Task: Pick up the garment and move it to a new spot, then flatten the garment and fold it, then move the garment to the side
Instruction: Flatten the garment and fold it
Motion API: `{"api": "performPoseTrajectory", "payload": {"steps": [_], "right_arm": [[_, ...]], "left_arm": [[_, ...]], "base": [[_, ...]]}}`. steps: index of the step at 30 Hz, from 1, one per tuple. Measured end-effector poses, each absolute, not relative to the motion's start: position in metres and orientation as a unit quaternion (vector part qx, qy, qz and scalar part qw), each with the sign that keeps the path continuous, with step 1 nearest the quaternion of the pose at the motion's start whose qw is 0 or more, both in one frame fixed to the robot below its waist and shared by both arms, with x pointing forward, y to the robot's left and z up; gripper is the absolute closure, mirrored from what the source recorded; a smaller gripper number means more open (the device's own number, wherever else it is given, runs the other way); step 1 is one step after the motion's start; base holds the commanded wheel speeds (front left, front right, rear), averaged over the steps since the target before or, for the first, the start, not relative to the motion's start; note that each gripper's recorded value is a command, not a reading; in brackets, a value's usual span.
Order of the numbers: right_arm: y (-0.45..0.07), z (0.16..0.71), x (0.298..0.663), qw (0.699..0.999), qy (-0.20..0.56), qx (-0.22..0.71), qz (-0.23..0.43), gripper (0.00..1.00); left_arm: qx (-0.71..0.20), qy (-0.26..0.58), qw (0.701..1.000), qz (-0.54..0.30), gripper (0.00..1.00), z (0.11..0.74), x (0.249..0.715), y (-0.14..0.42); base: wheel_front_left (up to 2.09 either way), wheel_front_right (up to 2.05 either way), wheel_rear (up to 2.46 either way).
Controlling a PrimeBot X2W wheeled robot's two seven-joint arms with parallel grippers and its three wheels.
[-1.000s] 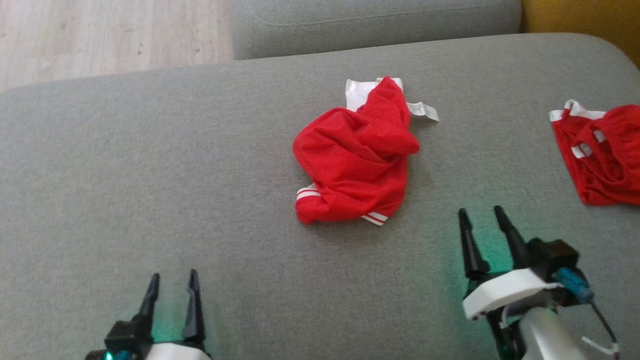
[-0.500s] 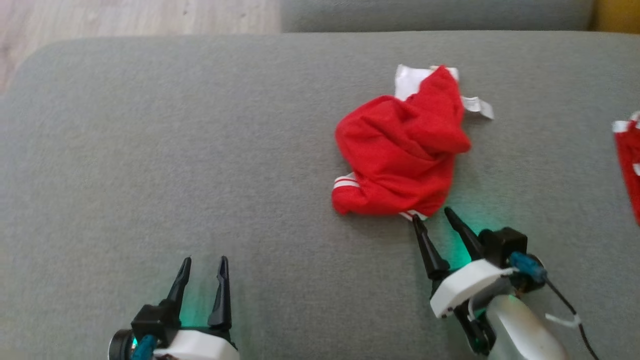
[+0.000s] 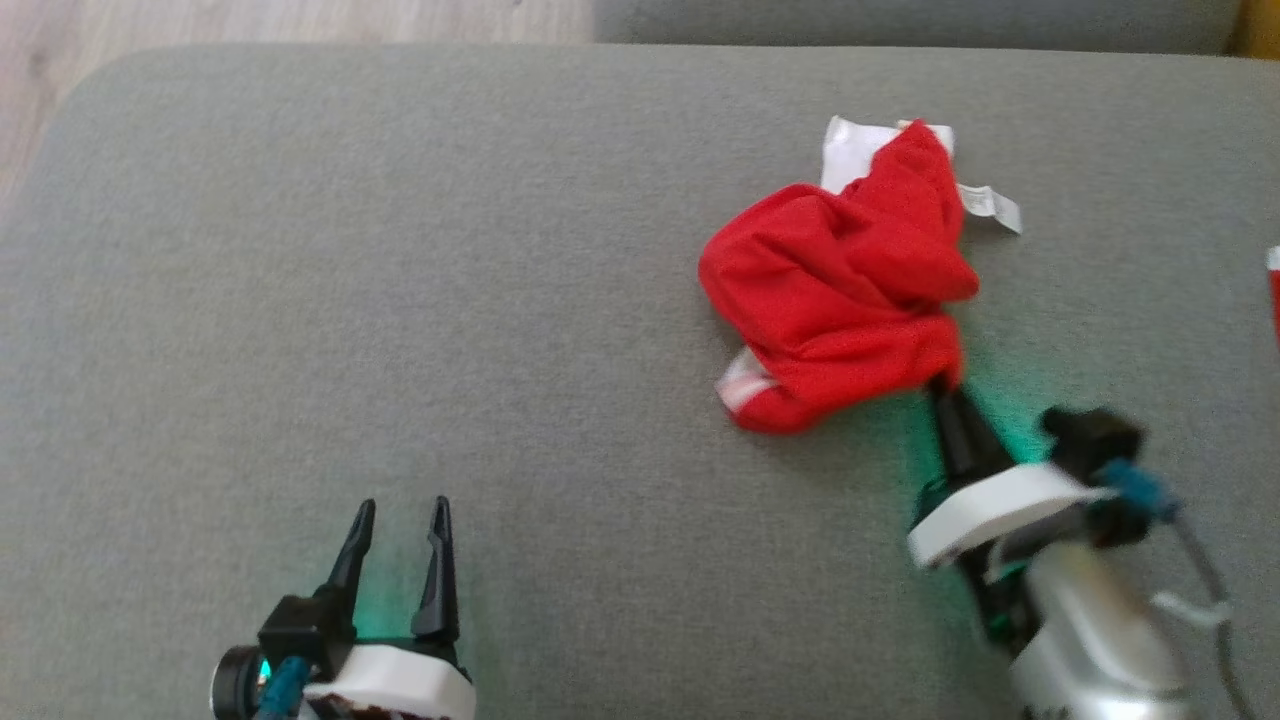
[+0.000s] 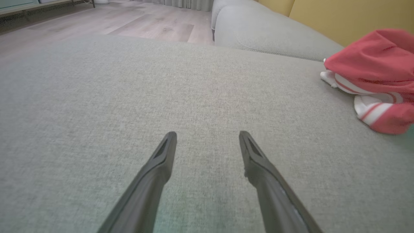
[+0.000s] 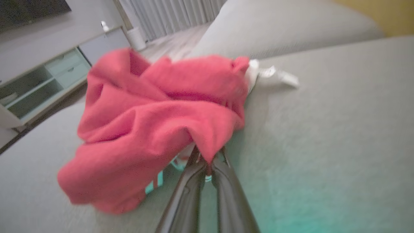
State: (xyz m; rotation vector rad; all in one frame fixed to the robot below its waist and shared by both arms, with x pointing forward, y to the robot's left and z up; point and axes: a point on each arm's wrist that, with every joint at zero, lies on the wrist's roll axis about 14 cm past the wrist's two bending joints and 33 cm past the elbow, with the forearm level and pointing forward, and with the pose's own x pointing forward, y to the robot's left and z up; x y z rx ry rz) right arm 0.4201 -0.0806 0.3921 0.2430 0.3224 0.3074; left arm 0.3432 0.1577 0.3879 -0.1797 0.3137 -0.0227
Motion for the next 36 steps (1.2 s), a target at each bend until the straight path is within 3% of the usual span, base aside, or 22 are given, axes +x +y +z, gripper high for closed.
{"api": "performPoseTrajectory", "payload": {"steps": [8,15,21,27,32,36], "right_arm": [[-0.182,0.519,0.470,0.995,-0.036,0.051,0.075,1.00],[-0.189,0.663,0.484,0.971,-0.218,-0.017,0.097,1.00],[-0.118,0.670,0.487,0.955,-0.221,-0.036,0.196,1.00],[-0.048,0.679,0.481,0.934,-0.227,0.018,0.274,1.00],[-0.030,0.734,0.483,0.912,-0.290,0.054,0.285,1.00],[-0.045,0.714,0.507,0.935,-0.248,0.054,0.249,1.00]], "left_arm": [[-0.094,0.135,0.986,-0.032,0.00,0.401,0.353,0.145],[-0.101,0.120,0.986,-0.049,0.00,0.412,0.356,0.135],[-0.107,0.120,0.986,-0.039,0.00,0.411,0.347,0.140],[-0.111,0.133,0.985,-0.009,0.00,0.403,0.329,0.156],[-0.113,0.137,0.984,0.012,0.00,0.400,0.318,0.168],[-0.125,0.137,0.982,0.025,0.00,0.399,0.314,0.173]], "base": [[0.00,0.00,0.00],[0.00,0.00,0.00],[0.00,0.00,0.00],[0.00,0.00,0.00],[0.00,0.00,0.00],[0.00,0.00,0.00]]}}
